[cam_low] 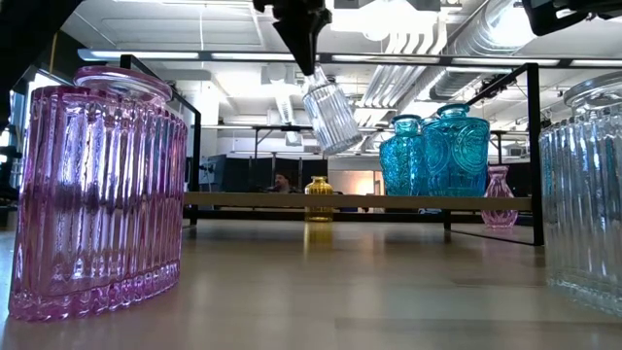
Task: Sort vases onto shelf
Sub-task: Put the top transparent vase on the shelf
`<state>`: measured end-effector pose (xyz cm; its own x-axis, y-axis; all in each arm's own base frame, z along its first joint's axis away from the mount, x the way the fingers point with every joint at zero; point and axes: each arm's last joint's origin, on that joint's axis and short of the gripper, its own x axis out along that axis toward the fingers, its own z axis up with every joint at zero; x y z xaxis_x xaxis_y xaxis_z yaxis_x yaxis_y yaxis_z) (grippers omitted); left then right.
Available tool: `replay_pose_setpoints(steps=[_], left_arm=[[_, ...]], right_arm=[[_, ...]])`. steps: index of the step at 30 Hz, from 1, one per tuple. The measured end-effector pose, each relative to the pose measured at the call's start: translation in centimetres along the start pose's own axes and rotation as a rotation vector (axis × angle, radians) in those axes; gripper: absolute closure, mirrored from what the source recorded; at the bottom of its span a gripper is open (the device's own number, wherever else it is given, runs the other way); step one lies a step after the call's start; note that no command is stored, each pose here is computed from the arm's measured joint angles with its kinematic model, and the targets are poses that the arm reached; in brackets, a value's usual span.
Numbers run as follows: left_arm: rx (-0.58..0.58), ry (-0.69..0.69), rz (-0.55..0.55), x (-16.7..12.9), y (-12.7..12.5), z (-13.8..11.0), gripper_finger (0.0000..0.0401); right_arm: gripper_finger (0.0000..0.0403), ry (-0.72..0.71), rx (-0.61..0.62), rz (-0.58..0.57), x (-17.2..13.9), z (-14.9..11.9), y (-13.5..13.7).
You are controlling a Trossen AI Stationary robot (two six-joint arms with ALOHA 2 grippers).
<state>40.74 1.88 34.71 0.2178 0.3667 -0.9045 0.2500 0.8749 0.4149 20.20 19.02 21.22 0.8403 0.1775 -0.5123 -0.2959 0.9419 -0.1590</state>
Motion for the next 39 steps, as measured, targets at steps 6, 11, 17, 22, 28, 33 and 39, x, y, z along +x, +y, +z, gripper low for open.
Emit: replay_pose_setpoints(steps=[6, 11, 17, 22, 28, 33, 39], left_arm=[[0.000, -0.002, -0.002, 0.5, -0.1, 0.4, 0.0391], [0.002, 0.001, -0.006, 1.0, -0.2, 0.6, 0.0391], [0.018, 0.007, -0.011, 1.7, -0.3, 1.1, 0.0391], [0.061, 0.039, -0.025, 3.5, -0.7, 1.7, 0.0391], [0.070, 0.079, -0.025, 5.3, -0.3, 2.0, 0.0391], [0.043, 0.070, -0.028, 5.3, 0.2, 1.7, 0.0391], [0.026, 0.063, -0.059, 5.4, 0.2, 1.7, 0.0385]], right_arm=[[0.0403, 0.002, 0.000, 0.004, 0.0, 0.0, 0.0], [0.0403, 0.002, -0.001, 0.003, 0.0, 0.0, 0.0], [0.0403, 0.002, 0.000, 0.003, 0.0, 0.0, 0.0], [0.0403, 0.001, 0.000, 0.003, 0.0, 0.0, 0.0], [0.0403, 0.002, 0.002, 0.003, 0.0, 0.0, 0.0], [0.0403, 0.003, 0.002, 0.003, 0.0, 0.0, 0.0], [0.0403, 0.004, 0.002, 0.002, 0.0, 0.0, 0.0]])
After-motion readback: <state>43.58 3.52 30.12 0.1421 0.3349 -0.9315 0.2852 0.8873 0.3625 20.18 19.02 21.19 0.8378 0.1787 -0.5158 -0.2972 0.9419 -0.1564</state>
